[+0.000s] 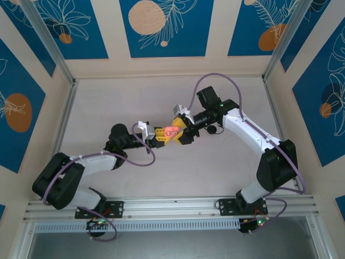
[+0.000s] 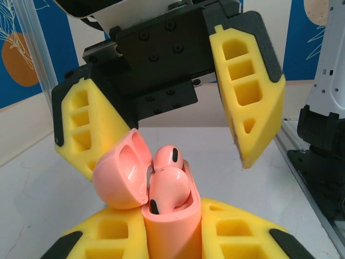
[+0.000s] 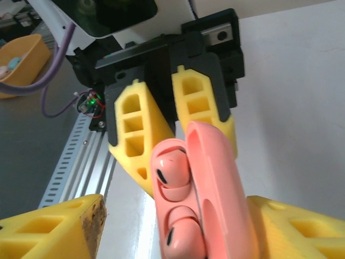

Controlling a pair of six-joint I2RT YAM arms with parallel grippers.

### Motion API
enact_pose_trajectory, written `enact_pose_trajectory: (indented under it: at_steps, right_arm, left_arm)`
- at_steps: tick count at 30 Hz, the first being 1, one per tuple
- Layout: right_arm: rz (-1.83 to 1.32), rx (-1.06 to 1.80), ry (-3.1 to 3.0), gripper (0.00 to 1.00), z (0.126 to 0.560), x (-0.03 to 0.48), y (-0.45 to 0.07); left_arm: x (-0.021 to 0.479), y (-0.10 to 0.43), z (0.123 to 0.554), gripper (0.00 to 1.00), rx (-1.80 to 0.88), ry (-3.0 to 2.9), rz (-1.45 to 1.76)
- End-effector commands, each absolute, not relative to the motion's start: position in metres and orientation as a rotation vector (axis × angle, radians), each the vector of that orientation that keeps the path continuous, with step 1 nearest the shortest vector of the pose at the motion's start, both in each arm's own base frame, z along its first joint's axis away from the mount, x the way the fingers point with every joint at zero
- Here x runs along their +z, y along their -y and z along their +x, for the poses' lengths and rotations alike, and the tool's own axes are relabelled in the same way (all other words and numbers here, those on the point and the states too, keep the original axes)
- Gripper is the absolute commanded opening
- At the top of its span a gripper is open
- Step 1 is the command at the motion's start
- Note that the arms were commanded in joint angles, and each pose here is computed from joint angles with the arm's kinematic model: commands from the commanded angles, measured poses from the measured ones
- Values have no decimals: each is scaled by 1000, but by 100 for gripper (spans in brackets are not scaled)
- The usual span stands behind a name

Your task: Insert the wireless bluetooth earbuds into the charging case

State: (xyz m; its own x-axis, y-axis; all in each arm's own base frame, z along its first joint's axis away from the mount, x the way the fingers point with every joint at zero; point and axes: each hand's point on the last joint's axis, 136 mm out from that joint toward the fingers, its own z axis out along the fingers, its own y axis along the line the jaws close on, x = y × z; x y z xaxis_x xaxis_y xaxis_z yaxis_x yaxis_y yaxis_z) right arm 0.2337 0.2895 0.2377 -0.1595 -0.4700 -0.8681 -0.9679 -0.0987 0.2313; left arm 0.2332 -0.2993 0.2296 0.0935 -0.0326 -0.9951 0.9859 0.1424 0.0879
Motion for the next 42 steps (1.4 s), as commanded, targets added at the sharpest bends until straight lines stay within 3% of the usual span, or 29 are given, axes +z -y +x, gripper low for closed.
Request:
enact_pose_trajectory:
  at_steps: [1,9,14,29,31,39,42]
  right_arm:
    - [-1590,1308,-1574,65,217,260,-288]
    - [-1525,1248,-1489,56,195,286,-264]
    - [-1457,1003,-1538,57,229,278,-250]
    - [-1662,977,-1488,52,233,243,-287]
    - [-1668,988,-1483,49,233,242,-289]
    - [-1688,963,-1463,20,234,238,-289]
    - [-1690,954,-1465,19,234,239,-286]
  left_arm:
    - [244,301,231,15,-1027,-1115,1128]
    - [241,302,233,15,-1026,-1129,1123]
    - [244,303,230,15,-1058,-1110,1126]
    - [246,304,228,15,-1070,-1098,1126]
    - [246,303,228,15,-1071,-1099,1124]
    - [245,304,229,16,-1070,-1106,1123]
    - [244,303,231,27,-1060,-1111,1120]
